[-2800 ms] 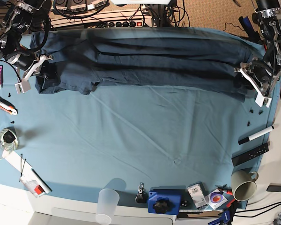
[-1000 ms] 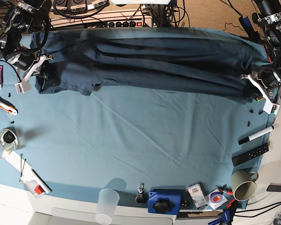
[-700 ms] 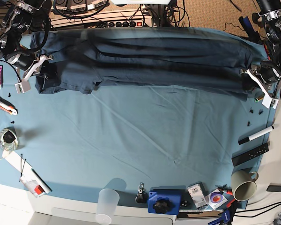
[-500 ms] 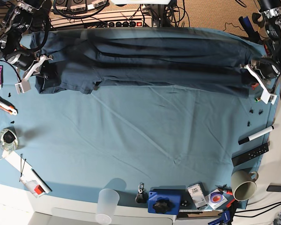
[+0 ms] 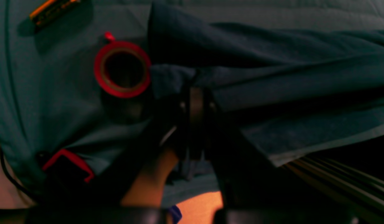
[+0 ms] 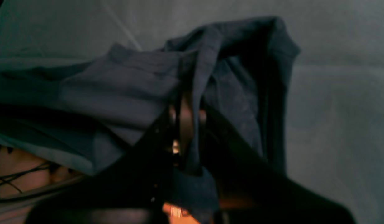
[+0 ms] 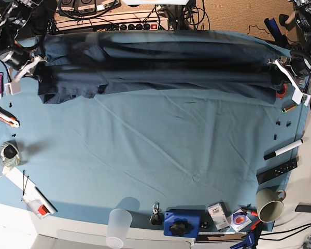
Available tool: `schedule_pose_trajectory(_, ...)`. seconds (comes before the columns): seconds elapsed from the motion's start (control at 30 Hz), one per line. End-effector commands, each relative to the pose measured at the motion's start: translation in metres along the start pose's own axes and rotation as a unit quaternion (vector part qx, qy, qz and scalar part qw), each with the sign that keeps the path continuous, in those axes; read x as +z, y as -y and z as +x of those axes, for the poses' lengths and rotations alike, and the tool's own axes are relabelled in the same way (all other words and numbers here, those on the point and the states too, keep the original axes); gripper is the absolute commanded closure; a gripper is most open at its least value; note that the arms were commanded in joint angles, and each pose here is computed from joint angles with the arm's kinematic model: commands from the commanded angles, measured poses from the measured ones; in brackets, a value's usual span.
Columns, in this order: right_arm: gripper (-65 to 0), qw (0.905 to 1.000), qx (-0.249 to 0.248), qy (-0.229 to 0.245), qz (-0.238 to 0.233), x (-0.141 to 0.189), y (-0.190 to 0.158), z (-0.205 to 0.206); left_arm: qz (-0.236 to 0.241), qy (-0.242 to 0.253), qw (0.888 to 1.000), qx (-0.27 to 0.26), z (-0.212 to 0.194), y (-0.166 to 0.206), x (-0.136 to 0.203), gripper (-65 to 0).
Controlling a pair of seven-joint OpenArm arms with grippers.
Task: Fold the T-shirt properly
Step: 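Pull both grippers outward along the shirt, stretching the folded strip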
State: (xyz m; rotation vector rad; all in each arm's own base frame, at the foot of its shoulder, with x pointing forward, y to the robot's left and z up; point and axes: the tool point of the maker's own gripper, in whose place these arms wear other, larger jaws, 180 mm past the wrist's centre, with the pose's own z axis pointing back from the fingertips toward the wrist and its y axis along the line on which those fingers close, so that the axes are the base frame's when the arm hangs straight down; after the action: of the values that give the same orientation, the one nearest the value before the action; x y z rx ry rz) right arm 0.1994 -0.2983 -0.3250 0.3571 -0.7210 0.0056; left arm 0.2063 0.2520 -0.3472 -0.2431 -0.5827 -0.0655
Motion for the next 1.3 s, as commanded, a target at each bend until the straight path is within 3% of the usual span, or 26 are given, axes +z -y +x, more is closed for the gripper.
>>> schedule_pose_trajectory(0.0, 0.0, 0.9998, 0.013, 0.014, -0.008, 0.008, 0.003, 0.01, 0.008, 0.011, 1.0, -0.01, 0.009, -0.004, 0.006, 0.0)
schedule_pose_trajectory(0.3, 0.0, 0.9999, 0.008, -0.001, -0.009, 0.01, 0.004, -0.001, 0.007, -0.007, 1.0, -0.007, -0.007, -0.003, 0.007, 0.0)
schedule_pose_trajectory(0.4, 0.0, 0.9999, 0.008, 0.002, -0.007, 0.01, 0.003, 0.0, -0.005, -0.006, 0.999, -0.034, -0.007, 0.001, 0.007, 0.0)
schedule_pose_trajectory(0.47, -2.5, 0.9999, 0.008, 0.003, -0.006, 0.01, 0.002, 0.0, -0.019, 0.003, 0.999, -0.034, -0.004, 0.006, 0.007, -12.5)
schedule_pose_trajectory(0.53, -13.5, 0.9999, 0.008, 0.002, -0.006, 0.01, 0.002, 0.0, -0.031, 0.01, 0.999, -0.03, -0.001, 0.01, 0.007, -24.8)
schedule_pose_trajectory(0.6, -19.0, 0.9999, 0.008, 0.002, -0.006, 0.01, 0.002, 0.0, -0.035, 0.012, 0.999, -0.027, -0.001, 0.012, 0.007, -30.7)
schedule_pose_trajectory(0.87, -19.0, 0.9999, 0.008, 0.003, -0.006, 0.01, 0.002, 0.0, -0.034, 0.058, 0.998, 0.003, 0.013, 0.013, 0.005, -31.0)
schedule_pose_trajectory(1.0, -19.0, 0.9999, 0.008, 0.003, -0.006, 0.01, 0.002, 0.0, -0.013, 0.038, 0.998, 0.053, -0.003, 0.004, -0.005, -31.0)
schedule_pose_trajectory(1.27, -19.0, 0.9999, 0.008, 0.003, -0.006, 0.01, 0.002, 0.0, -0.018, 0.01, 0.992, 0.126, -0.028, -0.01, -0.032, -31.0)
